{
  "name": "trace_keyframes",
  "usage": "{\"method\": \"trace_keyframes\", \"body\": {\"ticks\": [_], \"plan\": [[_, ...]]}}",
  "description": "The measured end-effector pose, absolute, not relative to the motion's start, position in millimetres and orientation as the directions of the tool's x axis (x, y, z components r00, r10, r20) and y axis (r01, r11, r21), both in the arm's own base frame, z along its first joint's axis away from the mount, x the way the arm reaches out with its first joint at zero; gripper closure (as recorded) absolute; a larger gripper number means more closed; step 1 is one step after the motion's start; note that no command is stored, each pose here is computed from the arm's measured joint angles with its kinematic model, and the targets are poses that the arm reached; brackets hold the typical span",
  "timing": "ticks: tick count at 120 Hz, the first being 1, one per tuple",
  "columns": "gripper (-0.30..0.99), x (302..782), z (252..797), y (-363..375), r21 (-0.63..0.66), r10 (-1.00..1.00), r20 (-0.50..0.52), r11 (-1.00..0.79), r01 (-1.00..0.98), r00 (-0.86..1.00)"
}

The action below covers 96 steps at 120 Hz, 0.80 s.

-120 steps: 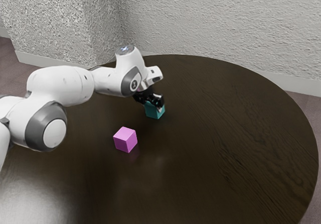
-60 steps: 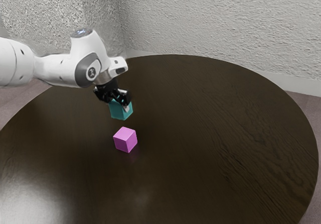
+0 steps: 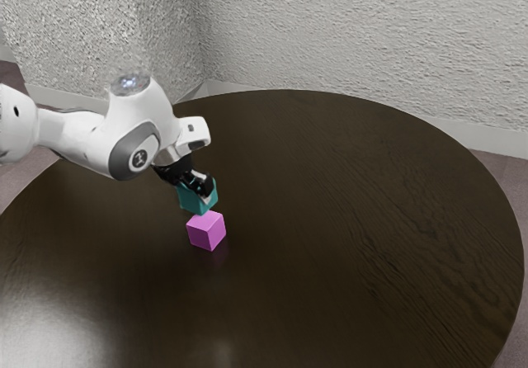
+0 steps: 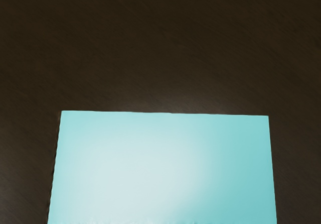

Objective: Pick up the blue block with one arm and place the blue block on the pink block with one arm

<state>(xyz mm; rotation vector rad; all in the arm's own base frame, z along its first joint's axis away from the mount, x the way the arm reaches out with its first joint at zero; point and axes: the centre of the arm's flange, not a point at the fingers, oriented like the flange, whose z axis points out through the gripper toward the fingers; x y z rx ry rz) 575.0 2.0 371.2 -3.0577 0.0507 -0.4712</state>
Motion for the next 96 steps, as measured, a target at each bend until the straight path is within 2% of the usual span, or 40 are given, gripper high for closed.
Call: {"method": "trace_keyframes", "body": {"ticks": [22,96], "plan": [[0.29,561,358,12,-0.039,0.013,0.311,-0.999,0.027,0.95],[0.29,564,338,-2,-0.001,0.116,0.311,-0.992,0.123,0.943]]}}
